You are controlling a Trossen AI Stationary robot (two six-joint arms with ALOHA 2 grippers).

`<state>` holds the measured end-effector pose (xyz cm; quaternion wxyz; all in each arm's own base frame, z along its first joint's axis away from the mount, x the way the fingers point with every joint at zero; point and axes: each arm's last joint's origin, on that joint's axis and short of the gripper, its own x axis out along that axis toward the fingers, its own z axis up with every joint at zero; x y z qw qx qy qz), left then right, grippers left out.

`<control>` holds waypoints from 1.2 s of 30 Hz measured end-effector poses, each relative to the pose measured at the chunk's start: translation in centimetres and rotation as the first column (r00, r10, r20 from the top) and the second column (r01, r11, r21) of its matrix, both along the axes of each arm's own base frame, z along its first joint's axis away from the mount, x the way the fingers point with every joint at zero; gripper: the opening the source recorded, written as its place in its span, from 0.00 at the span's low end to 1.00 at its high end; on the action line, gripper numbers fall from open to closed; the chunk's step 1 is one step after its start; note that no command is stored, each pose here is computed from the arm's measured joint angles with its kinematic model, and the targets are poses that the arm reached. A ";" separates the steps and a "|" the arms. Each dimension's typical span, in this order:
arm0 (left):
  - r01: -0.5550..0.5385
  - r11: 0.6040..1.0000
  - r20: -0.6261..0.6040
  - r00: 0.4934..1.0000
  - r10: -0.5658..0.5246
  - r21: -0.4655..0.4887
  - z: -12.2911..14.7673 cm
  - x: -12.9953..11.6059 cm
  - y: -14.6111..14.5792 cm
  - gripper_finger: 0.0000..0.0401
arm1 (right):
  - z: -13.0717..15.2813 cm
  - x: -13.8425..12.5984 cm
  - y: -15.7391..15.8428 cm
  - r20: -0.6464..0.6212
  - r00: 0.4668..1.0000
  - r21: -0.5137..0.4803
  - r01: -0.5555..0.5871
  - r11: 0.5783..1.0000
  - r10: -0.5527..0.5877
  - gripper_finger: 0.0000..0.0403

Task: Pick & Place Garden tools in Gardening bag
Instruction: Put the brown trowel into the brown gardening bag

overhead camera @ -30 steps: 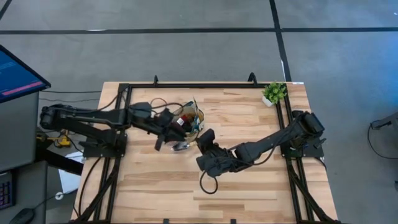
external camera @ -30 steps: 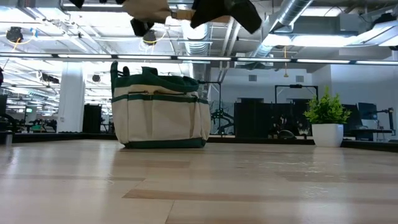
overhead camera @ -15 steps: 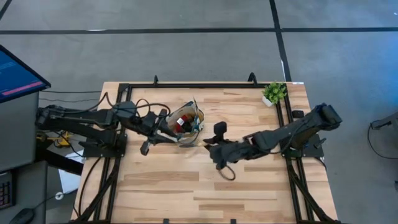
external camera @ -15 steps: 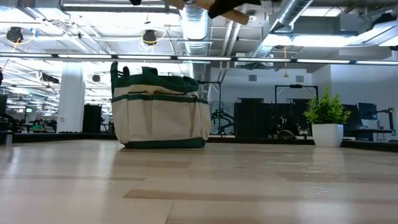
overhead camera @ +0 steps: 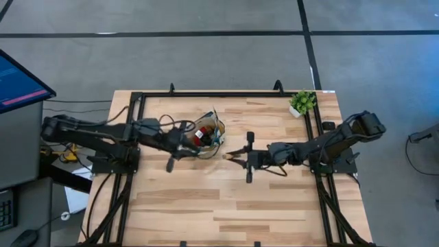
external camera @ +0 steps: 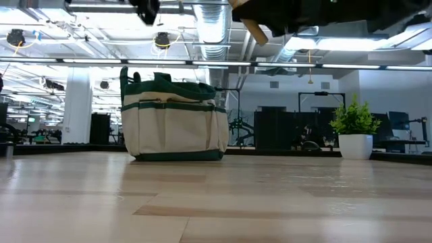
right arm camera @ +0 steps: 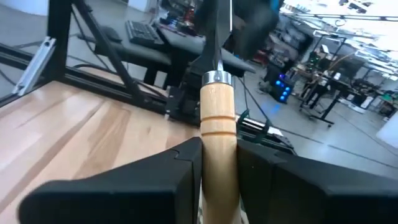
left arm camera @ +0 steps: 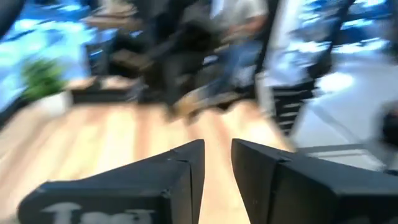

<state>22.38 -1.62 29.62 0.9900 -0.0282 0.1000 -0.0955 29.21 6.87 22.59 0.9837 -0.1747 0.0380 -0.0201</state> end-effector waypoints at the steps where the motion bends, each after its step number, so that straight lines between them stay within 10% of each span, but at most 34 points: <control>1: -0.045 0.999 -0.016 0.999 0.045 0.011 -0.6 0.2 0.1 0.18 | -0.1 0.0 -0.1 0.000 1.000 0.000 0.002 1.000 -0.002 0.15; 23: -0.119 0.956 0.056 0.993 0.107 0.269 -3.1 2.5 0.3 0.19 | -2.3 -1.4 -2.1 0.047 0.990 0.094 -0.137 0.986 0.133 0.15; 36: -0.093 0.982 0.124 0.990 0.073 0.165 -2.6 3.2 0.1 0.19 | -2.3 -1.4 -2.2 0.048 0.984 0.115 -0.174 0.978 0.169 0.15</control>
